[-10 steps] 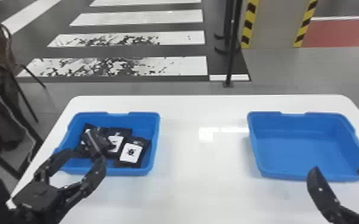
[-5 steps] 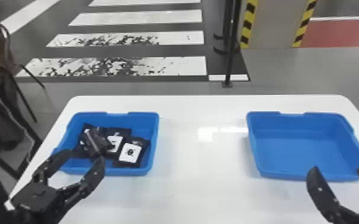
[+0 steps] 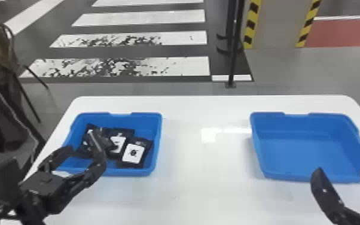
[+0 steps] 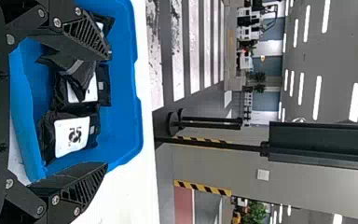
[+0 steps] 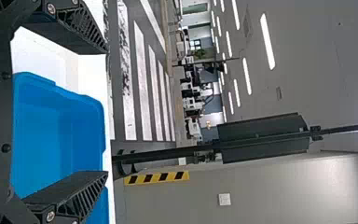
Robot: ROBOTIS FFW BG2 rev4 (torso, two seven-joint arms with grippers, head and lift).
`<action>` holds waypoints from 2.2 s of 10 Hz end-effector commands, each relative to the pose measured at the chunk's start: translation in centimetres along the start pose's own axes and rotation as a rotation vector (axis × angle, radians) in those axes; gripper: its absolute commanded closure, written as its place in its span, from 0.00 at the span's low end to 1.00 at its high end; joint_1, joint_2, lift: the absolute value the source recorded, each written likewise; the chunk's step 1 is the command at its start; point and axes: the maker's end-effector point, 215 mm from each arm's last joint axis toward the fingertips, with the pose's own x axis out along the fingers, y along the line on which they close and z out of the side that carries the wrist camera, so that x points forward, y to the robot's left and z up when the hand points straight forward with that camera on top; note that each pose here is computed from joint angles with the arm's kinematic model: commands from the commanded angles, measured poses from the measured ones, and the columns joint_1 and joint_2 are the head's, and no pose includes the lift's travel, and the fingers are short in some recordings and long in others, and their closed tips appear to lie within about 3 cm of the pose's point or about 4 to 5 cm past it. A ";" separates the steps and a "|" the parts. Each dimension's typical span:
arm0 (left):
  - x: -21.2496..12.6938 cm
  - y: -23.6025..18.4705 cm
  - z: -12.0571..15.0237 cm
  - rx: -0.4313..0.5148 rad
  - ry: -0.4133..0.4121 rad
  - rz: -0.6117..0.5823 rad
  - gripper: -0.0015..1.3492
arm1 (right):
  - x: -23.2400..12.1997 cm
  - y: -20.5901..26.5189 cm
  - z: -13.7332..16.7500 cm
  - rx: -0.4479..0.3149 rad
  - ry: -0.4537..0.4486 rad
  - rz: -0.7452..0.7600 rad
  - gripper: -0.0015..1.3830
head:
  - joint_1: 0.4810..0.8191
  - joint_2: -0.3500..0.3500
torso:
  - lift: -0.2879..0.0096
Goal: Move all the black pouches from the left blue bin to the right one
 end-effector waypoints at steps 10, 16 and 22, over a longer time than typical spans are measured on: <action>13.3 -3.7 -8.0 -0.134 0.354 -0.170 0.18 | 0.4 0.1 -0.6 0.010 0.006 0.003 0.07 | 0.63 0.55 | 0.50; 13.9 -5.9 -10.8 -0.201 0.456 -0.228 0.78 | 0.5 0.0 -1.0 0.025 0.012 0.001 0.07 | 0.63 0.47 | 0.50; 9.0 -1.6 -5.4 -0.027 0.357 -0.107 0.89 | 0.4 0.1 -0.9 0.035 0.009 0.004 0.07 | 0.63 0.56 | 0.50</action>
